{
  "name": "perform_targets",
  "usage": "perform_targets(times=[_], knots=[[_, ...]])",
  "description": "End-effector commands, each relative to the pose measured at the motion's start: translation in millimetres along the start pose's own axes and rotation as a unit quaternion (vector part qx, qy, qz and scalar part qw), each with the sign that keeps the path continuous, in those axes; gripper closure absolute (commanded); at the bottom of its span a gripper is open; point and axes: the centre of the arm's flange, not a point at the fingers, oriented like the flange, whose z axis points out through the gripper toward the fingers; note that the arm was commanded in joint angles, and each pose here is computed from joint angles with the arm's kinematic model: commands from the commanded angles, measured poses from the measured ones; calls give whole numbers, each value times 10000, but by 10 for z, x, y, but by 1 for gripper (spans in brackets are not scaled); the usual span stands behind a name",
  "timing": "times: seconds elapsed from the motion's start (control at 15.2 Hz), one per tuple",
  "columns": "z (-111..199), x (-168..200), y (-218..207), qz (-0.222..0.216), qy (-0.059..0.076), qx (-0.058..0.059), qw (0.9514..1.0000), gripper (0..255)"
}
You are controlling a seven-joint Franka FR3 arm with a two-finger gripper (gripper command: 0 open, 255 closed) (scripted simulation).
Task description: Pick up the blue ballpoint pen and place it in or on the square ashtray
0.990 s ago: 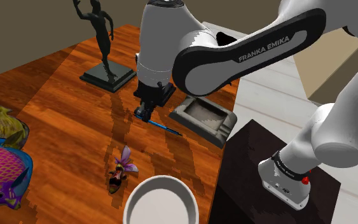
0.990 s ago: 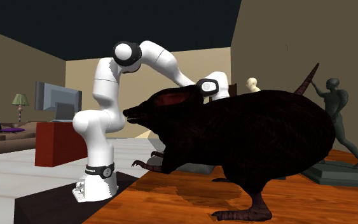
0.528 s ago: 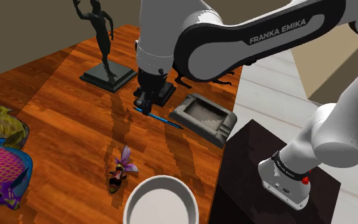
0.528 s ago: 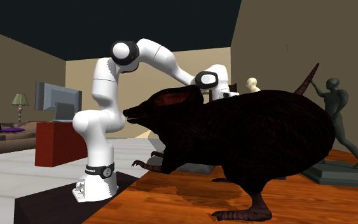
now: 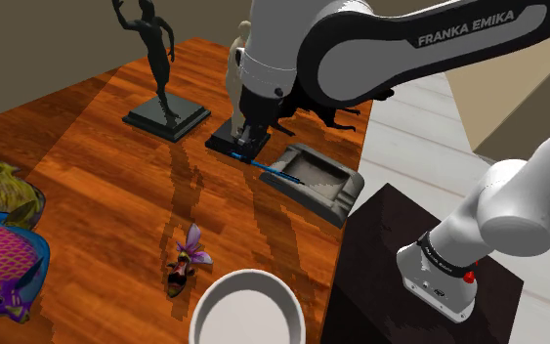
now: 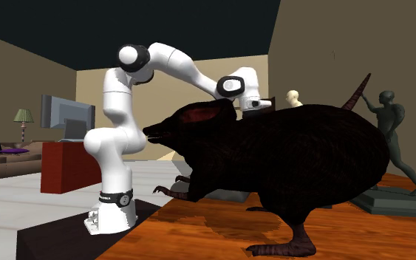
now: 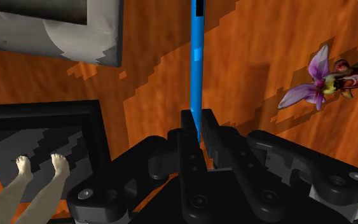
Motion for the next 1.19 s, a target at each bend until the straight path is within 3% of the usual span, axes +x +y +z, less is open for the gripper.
perform_targets(times=[0.0,0.66,1.12], knots=[[-48,-146,221,-5,2,7,10000,255],[-277,-951,1377,-5,2,7,10000,255],[91,-986,1386,-5,2,7,10000,255]])
